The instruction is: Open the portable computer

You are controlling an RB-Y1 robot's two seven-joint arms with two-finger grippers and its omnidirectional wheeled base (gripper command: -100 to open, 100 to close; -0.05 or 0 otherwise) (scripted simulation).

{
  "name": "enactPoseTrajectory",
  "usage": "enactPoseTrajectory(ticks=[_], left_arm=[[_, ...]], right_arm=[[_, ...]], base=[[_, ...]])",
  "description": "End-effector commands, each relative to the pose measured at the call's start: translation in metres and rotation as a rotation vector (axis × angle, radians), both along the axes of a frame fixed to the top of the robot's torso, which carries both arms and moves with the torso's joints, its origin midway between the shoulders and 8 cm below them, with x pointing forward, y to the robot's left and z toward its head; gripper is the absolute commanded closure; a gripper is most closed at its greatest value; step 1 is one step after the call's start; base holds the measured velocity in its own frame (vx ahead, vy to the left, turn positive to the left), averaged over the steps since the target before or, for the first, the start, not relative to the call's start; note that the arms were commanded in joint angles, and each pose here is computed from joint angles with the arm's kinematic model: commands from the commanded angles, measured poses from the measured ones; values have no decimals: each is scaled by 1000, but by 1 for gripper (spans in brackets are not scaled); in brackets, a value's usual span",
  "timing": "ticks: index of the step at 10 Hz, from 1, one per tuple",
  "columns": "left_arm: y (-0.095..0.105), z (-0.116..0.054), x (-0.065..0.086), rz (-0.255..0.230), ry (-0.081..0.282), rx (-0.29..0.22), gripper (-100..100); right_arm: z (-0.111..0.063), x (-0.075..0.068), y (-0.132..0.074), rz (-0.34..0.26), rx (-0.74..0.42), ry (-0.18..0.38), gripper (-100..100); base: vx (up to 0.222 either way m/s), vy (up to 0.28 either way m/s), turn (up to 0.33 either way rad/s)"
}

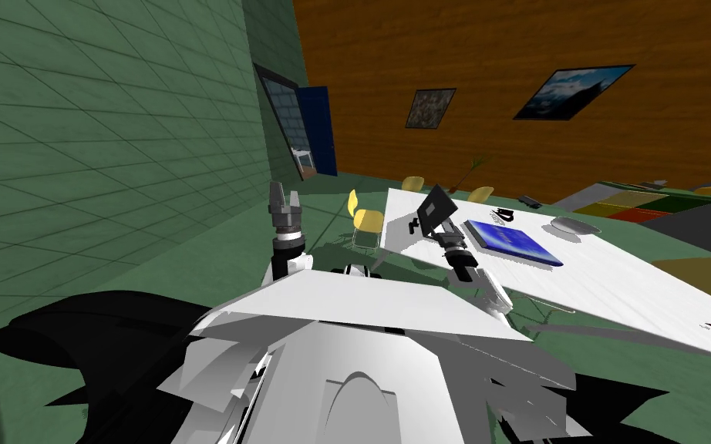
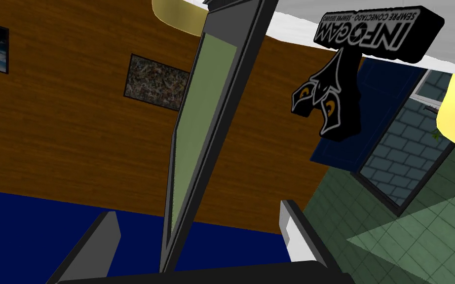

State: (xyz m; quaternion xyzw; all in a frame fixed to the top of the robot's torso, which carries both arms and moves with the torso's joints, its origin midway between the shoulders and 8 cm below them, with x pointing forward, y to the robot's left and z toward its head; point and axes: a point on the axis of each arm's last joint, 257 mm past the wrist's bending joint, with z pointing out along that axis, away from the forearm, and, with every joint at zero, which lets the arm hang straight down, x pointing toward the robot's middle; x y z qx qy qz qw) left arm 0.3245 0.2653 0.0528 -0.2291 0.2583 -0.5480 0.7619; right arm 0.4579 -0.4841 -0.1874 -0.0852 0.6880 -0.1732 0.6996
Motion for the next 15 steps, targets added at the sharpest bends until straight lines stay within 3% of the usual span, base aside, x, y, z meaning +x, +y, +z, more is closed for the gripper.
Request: enactPoseTrajectory(ticks=[1, 8, 9, 10, 11, 15], left_arm=[[0, 0, 0, 0, 0, 0, 0], [0, 0, 0, 0, 0, 0, 0], [0, 0, 0, 0, 0, 0, 0], [0, 0, 0, 0, 0, 0, 0], [0, 0, 0, 0, 0, 0, 0], [0, 0, 0, 0, 0, 0, 0]], right_arm=[[-2, 2, -26, -36, -96, 33, -100], [17, 3, -98, -136, -402, 123, -100], [15, 4, -93, -130, -377, 117, -100], [22, -3, -125, -203, -270, 88, -100], [31, -7, -134, -225, -231, 63, -100], [36, -8, -136, -225, -22, -5, -100]], base=[[11, 58, 28], [27, 89, 30], [6, 36, 3], [-123, -72, 332], [-174, -91, 411], [-27, -35, 66]])
